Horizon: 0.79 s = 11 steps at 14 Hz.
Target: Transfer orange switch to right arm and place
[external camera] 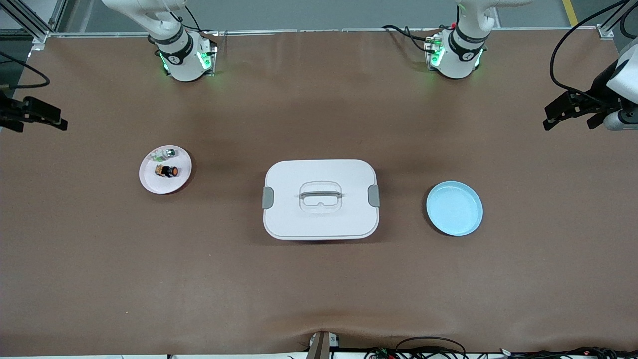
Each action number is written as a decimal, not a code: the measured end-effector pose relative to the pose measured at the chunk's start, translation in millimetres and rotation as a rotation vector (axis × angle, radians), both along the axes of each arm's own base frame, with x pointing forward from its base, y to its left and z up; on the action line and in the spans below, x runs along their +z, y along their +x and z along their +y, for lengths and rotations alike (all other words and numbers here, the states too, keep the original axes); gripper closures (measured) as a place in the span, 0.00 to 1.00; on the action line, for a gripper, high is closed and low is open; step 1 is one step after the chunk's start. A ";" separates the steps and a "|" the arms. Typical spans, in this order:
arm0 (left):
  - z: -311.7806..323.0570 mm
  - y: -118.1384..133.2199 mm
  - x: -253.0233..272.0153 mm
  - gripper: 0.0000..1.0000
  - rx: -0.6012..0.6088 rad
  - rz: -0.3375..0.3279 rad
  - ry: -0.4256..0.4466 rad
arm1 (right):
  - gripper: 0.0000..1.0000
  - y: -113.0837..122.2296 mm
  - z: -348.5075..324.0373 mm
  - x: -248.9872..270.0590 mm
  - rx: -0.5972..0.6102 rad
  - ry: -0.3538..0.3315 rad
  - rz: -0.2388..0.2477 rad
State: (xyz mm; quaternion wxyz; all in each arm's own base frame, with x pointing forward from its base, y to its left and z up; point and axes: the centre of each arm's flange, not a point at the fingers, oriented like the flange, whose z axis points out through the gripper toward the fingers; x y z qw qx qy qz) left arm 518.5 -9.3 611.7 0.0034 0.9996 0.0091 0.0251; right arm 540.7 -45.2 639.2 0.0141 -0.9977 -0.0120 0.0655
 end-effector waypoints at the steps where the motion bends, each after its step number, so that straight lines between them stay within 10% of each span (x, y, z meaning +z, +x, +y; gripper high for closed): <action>1: 0.0 0.0 -0.1 0.00 0.000 0.000 0.000 | 0.00 -5.5 0.1 5.6 0.000 0.001 0.002; 11: 0.0 0.2 -0.4 0.00 0.000 0.001 0.000 | 0.00 -10.9 4.7 19.7 0.009 -0.003 -0.038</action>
